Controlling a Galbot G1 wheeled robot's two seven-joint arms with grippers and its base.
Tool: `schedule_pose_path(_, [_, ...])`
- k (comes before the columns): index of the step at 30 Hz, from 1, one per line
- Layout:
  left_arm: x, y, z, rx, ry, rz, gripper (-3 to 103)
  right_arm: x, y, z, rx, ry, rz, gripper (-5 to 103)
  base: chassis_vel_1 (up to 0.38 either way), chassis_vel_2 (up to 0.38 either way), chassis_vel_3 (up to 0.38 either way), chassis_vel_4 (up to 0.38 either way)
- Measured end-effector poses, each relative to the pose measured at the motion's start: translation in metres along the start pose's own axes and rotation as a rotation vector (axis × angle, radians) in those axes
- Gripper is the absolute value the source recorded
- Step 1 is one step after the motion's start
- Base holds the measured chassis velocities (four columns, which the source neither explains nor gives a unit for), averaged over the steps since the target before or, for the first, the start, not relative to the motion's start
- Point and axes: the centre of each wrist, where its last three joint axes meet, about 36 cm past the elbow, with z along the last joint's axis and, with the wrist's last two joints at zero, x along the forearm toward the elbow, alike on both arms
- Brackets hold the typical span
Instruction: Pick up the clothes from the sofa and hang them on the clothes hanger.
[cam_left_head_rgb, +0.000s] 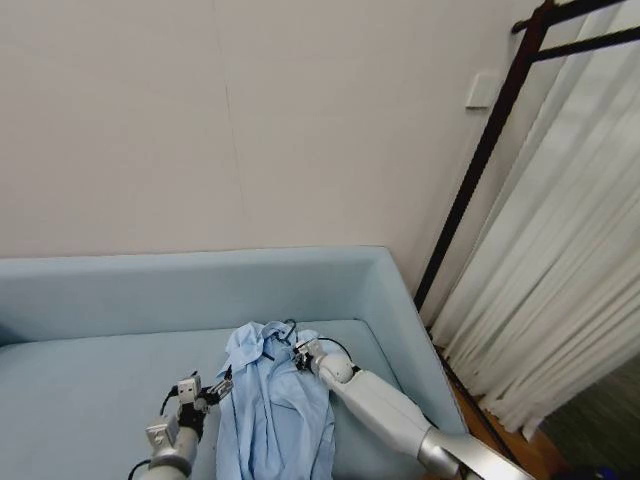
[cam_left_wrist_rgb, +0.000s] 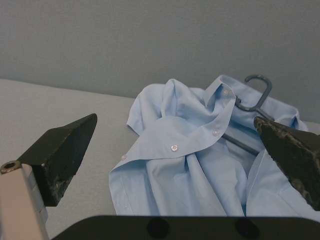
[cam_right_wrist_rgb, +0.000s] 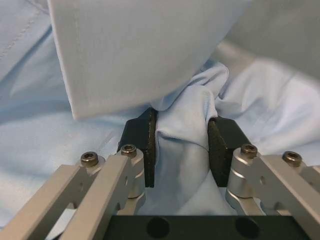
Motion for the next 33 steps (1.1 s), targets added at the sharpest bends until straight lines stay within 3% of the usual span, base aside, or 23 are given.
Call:
schedule_pose_path(6, [0.0, 0.0, -0.003, -0.005, -0.006, 0.004, 100, 0.013, -0.01, -0.003, 0.128, -0.132, 0.077, 25, 0.0, 0.0, 0.0, 0.0])
schedule_pose_path(21, [0.005, 0.002, -0.02, -0.032, -0.044, 0.024, 100, 0.082, -0.032, -0.043, 0.323, -0.409, 0.166, 25, 0.0, 0.0, 0.0, 0.0])
schedule_pose_path(25, [0.011, 0.003, -0.034, -0.058, -0.077, 0.04, 100, 0.118, -0.045, -0.066, 0.412, -0.529, 0.215, 25, 0.0, 0.0, 0.0, 0.0])
schedule_pose_path(29, [0.015, 0.005, -0.045, -0.077, -0.105, 0.046, 100, 0.135, -0.056, -0.08, 0.449, -0.586, 0.247, 25, 0.0, 0.0, 0.0, 0.0])
schedule_pose_path(33, [0.024, 0.012, -0.076, -0.118, -0.177, 0.058, 100, 0.173, -0.084, -0.116, 0.551, -0.701, 0.314, 25, 0.0, 0.0, 0.0, 0.0])
